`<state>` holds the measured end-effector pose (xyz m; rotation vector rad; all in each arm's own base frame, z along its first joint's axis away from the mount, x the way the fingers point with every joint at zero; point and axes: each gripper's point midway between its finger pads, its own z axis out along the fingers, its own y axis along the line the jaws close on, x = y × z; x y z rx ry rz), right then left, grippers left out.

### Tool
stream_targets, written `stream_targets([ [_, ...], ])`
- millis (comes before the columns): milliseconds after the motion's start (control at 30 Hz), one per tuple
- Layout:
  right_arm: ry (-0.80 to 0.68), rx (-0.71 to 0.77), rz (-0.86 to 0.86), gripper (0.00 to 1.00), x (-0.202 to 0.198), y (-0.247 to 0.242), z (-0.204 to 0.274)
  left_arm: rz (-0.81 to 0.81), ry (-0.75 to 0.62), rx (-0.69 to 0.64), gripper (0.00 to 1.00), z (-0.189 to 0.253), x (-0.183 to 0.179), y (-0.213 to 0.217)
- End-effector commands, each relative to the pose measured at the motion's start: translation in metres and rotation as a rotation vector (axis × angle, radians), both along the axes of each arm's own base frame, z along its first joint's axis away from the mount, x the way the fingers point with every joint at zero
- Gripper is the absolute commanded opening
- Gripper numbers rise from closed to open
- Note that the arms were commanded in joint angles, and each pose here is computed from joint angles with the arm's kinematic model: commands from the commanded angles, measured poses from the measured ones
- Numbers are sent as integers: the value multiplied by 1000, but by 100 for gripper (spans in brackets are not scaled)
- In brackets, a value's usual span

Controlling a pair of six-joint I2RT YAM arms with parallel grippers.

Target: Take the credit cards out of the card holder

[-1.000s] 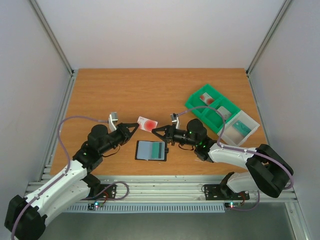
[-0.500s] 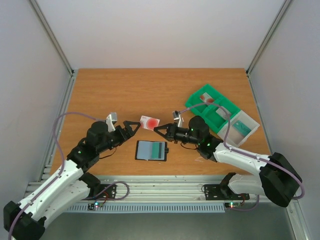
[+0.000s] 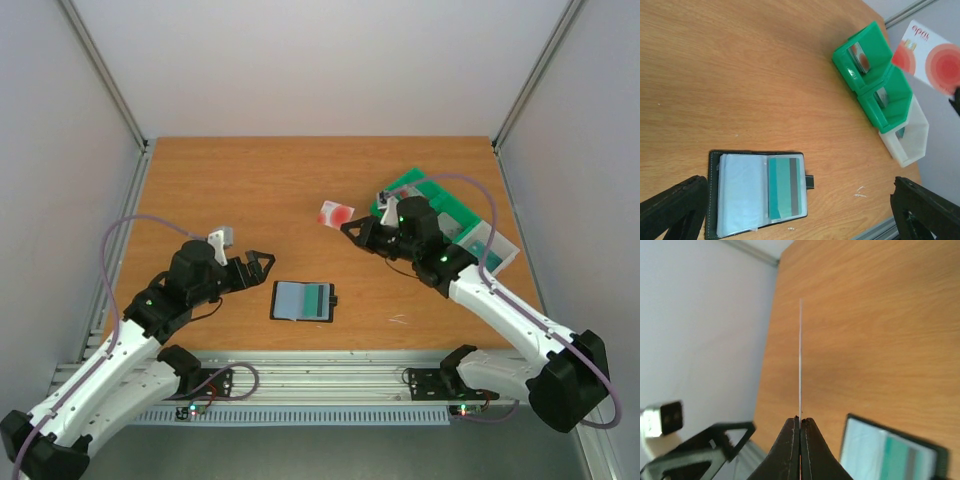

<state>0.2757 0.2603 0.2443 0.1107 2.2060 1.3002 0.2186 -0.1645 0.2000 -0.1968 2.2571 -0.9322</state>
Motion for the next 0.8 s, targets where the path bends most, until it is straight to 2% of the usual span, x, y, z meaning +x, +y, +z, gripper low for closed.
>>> stream_targets([
  [0, 46, -166, -121, 1, 23, -47, -17, -28, -42, 55, 99, 2, 1, 1],
  [500, 261, -271, -474, 1, 114, -165, -62, -84, -2, 85, 99, -13, 3, -8],
  [767, 335, -275, -567, 1, 153, -195, -85, -85, 2, 78, 99, -14, 3, -9],
])
